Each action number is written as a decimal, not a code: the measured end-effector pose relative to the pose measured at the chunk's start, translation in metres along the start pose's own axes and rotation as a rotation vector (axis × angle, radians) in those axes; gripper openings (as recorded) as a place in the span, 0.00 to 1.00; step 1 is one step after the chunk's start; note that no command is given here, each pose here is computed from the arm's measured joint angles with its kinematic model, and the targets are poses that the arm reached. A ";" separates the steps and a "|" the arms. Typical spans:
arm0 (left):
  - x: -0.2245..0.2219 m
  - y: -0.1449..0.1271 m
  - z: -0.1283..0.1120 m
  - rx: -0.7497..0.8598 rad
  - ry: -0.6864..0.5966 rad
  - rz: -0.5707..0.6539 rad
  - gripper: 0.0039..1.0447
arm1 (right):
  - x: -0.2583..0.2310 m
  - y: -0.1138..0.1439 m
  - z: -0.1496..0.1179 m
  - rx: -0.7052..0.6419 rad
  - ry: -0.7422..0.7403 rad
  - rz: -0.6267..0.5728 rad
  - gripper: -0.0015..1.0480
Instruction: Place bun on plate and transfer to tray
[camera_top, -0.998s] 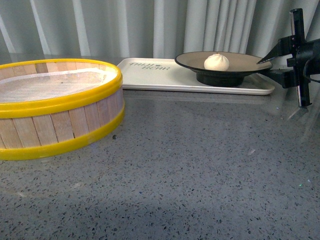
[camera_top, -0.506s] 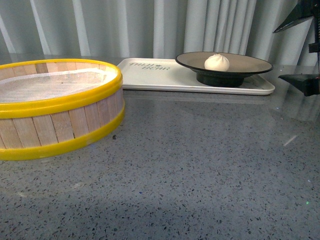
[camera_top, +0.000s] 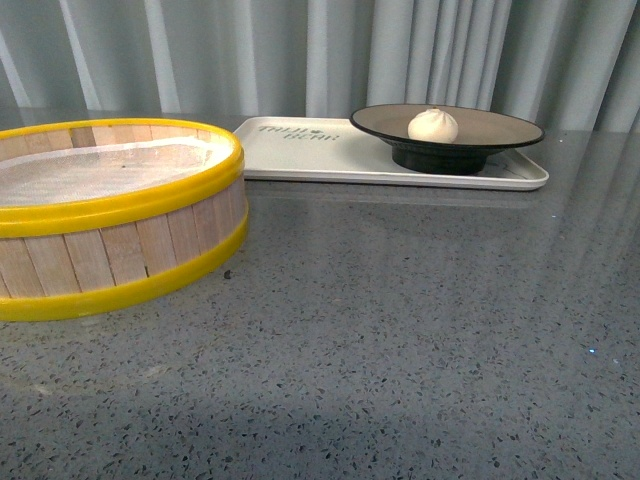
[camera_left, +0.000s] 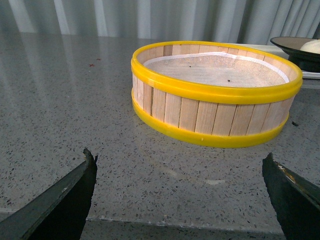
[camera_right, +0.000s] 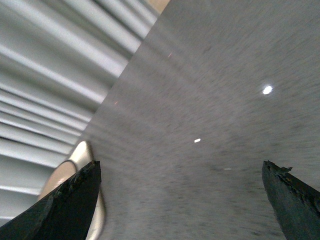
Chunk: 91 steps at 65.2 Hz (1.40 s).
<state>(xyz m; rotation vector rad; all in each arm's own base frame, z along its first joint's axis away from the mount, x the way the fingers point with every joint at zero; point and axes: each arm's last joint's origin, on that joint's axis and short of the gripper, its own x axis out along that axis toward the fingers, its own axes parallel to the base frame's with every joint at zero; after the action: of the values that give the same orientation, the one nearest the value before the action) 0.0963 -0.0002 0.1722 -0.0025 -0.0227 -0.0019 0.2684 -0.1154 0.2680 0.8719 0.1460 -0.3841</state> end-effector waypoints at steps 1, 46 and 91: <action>0.000 0.000 0.000 0.000 0.000 0.000 0.94 | -0.005 -0.002 0.000 -0.008 -0.014 -0.007 0.92; 0.000 0.000 0.000 0.000 -0.001 0.000 0.94 | -0.113 -0.035 -0.084 -0.860 -0.156 0.372 0.25; 0.000 0.000 0.000 0.000 0.000 0.000 0.94 | -0.140 -0.053 -0.138 -0.868 -0.147 0.371 0.02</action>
<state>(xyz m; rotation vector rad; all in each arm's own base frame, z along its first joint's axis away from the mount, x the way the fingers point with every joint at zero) 0.0963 -0.0002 0.1722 -0.0025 -0.0231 -0.0016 0.1232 -0.0020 0.1808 0.0037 0.0040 -0.0126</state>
